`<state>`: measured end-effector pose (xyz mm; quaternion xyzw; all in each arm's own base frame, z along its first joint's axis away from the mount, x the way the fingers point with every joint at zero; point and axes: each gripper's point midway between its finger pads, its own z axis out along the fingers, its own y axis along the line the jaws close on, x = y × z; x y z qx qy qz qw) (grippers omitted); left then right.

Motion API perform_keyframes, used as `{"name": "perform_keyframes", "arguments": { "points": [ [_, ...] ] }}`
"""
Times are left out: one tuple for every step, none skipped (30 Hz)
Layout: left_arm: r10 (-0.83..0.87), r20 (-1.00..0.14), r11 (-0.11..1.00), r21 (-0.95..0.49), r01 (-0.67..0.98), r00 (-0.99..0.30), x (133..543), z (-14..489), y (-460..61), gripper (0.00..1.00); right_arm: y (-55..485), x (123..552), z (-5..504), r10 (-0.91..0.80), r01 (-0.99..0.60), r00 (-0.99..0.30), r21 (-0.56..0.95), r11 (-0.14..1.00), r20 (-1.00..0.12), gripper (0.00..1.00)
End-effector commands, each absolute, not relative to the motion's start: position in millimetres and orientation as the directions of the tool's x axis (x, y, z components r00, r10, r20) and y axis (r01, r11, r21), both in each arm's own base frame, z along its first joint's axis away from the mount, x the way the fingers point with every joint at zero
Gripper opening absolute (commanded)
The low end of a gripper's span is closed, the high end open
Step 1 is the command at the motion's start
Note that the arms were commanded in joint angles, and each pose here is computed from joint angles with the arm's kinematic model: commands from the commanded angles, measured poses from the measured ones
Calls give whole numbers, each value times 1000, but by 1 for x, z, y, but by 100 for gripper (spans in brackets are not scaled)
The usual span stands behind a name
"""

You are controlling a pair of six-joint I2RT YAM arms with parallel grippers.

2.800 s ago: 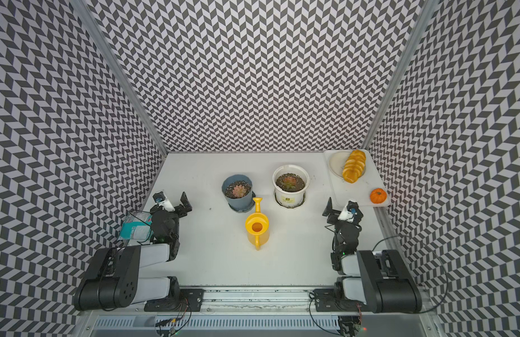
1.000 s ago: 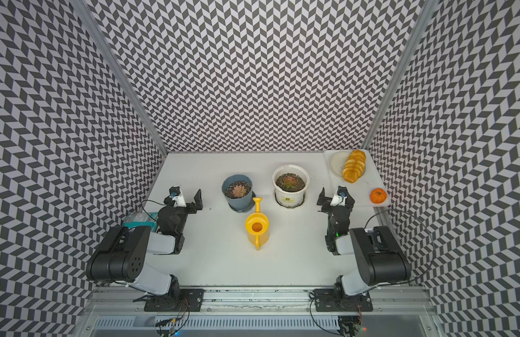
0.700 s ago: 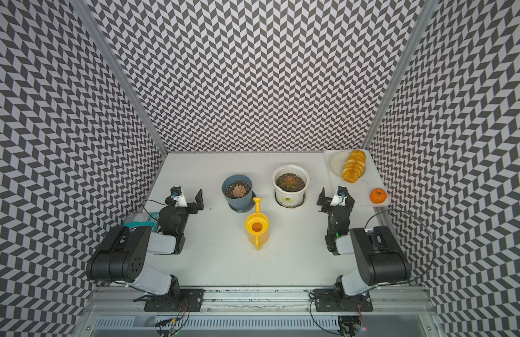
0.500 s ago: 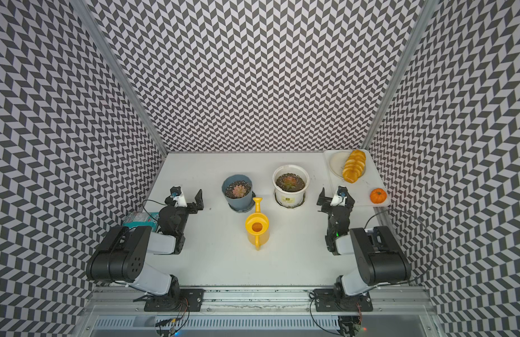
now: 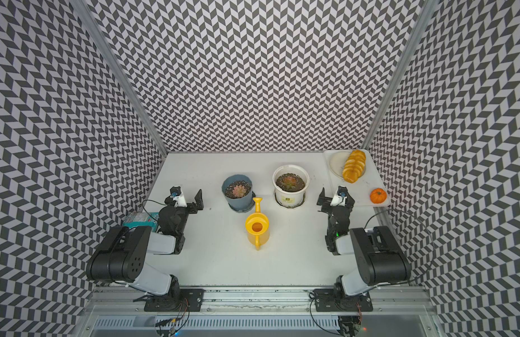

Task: Water the succulent around the soil edge
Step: Reset both arms

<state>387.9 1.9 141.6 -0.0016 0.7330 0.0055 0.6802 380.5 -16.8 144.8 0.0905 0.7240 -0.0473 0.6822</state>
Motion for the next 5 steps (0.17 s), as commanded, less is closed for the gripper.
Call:
{"name": "perform_keyframes", "arguments": {
  "points": [
    [-2, -998, 1000, -1, -8, -69, 389, 143, 3, 100, -18, 380, 152, 76, 201, -20, 71, 977, -997, 100],
    [-1, -998, 1000, -1, -8, -68, 389, 144, 3, 100, -18, 380, 152, 75, 201, -21, 70, 977, -997, 100],
    [-2, -998, 1000, -1, -8, -69, 389, 143, 3, 100, -18, 380, 152, 77, 201, -20, 71, 977, -997, 100],
    [-2, -998, 1000, -1, -9, -68, 389, 144, 3, 100, -18, 380, 152, 76, 201, -20, 71, 977, -997, 100],
    [-1, -998, 1000, -1, -9, -67, 388, 144, 3, 100, -18, 380, 152, 76, 201, -20, 71, 977, -997, 100]
  ]
}}
